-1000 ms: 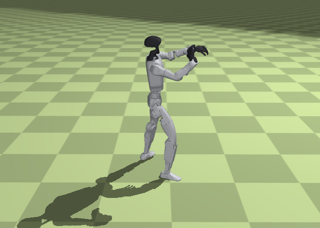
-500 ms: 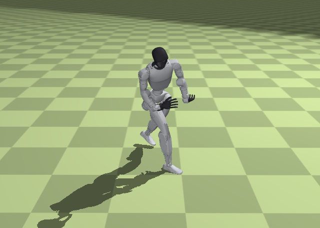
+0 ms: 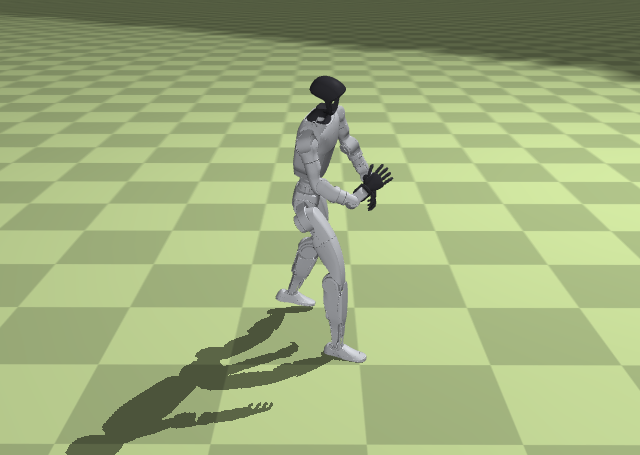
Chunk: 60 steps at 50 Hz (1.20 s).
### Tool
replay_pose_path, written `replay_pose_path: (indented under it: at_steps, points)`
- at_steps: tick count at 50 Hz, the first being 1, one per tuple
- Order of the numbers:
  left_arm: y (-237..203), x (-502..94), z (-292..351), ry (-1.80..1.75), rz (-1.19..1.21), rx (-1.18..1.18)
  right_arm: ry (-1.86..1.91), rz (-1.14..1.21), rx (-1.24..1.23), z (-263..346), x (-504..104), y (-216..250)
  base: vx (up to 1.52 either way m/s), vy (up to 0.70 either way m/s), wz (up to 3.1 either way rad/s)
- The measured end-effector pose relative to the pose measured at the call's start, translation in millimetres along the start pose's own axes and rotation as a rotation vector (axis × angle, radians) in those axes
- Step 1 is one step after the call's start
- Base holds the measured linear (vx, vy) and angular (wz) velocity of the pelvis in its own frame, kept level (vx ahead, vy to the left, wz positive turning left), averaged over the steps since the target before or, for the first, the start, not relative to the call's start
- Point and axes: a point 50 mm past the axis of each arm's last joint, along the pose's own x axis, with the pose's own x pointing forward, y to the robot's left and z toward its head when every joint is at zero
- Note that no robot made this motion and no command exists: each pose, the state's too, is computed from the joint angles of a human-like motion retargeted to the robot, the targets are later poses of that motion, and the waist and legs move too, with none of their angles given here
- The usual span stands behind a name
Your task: Kungfu
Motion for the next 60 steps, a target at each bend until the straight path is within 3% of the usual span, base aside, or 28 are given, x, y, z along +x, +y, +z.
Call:
replay_pose_path:
  at_steps: [6,14,22,26,35,41,46,50,55,60]
  points:
    - [-1,-6,4,-0.268,-0.048,-0.403,0.148,-0.444,0.223,-5,-28,-56,0.06,0.32,1.08]
    - [-16,-24,9,-0.731,-0.319,-1.091,0.480,-0.816,0.713,-9,-171,-69,0.17,0.56,0.37]
    - [-103,-50,-48,-0.723,-0.525,-1.588,0.758,-1.243,1.373,28,-270,49,0.17,0.40,0.46]
    - [-147,-68,-52,-0.755,-0.577,-1.843,0.706,-1.438,1.685,64,-278,113,0.13,0.22,0.07]
    - [-212,-109,-40,-0.993,-0.755,-2.187,0.613,-1.848,2.007,136,-258,210,0.13,0.10,0.46]
    - [-204,-108,-52,-0.925,-0.820,-2.069,0.613,-1.839,2.050,126,-271,201,0.00,0.14,-0.57]
    - [-179,-98,-61,-0.902,-0.870,-1.907,0.715,-1.573,1.960,99,-286,167,-0.11,0.17,-0.21]
    - [-141,-90,-92,-0.738,-0.850,-1.648,0.793,-1.376,1.876,79,-296,143,-0.19,0.05,-0.25]
    - [-89,-85,-142,-0.354,-0.665,-1.250,1.063,-1.199,1.704,70,-324,130,-0.06,-0.14,-0.10]
    - [-81,-64,-156,0.015,-0.283,-0.925,1.531,-0.869,1.406,72,-359,126,-0.09,-0.09,-0.50]
